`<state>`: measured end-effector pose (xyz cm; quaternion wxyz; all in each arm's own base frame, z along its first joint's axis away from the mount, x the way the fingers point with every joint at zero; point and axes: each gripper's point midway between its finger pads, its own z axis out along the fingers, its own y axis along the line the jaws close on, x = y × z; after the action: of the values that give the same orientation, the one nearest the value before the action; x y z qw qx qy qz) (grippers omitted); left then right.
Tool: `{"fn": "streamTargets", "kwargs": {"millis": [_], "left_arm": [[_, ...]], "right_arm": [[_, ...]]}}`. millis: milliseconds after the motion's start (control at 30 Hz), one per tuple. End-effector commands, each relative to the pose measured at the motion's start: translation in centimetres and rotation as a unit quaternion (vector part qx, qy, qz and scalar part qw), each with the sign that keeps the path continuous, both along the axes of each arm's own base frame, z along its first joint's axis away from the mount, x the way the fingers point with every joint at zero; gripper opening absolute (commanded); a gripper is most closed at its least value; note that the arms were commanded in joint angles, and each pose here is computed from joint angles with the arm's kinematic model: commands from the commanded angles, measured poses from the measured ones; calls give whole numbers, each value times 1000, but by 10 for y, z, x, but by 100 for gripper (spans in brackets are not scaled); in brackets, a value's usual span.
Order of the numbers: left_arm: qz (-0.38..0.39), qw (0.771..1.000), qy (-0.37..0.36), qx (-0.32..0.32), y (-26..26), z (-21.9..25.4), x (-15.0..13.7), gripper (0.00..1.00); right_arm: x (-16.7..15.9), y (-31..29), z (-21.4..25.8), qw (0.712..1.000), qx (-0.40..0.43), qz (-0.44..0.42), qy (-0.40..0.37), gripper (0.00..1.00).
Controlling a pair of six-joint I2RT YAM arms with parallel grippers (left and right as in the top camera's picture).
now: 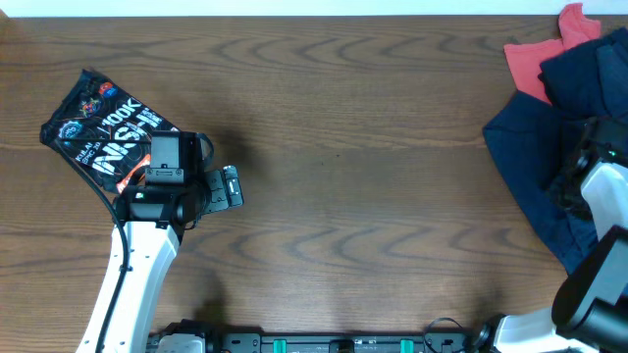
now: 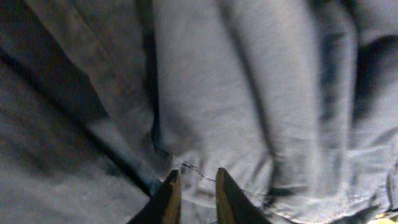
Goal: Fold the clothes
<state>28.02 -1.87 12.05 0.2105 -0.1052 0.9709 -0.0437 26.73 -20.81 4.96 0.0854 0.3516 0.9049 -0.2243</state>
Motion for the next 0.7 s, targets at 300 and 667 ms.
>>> {"fn": "streamTargets", "kwargs": {"millis": [300,667], "left_arm": [[-6,1000,-12,2,-1,9,5,98],[-6,1000,-12,2,-1,8,5,98]], "right_arm": [[5,3,-21,1000,29,2,7,47],[6,-3,-19,1000,12,-2,7,18]]}}
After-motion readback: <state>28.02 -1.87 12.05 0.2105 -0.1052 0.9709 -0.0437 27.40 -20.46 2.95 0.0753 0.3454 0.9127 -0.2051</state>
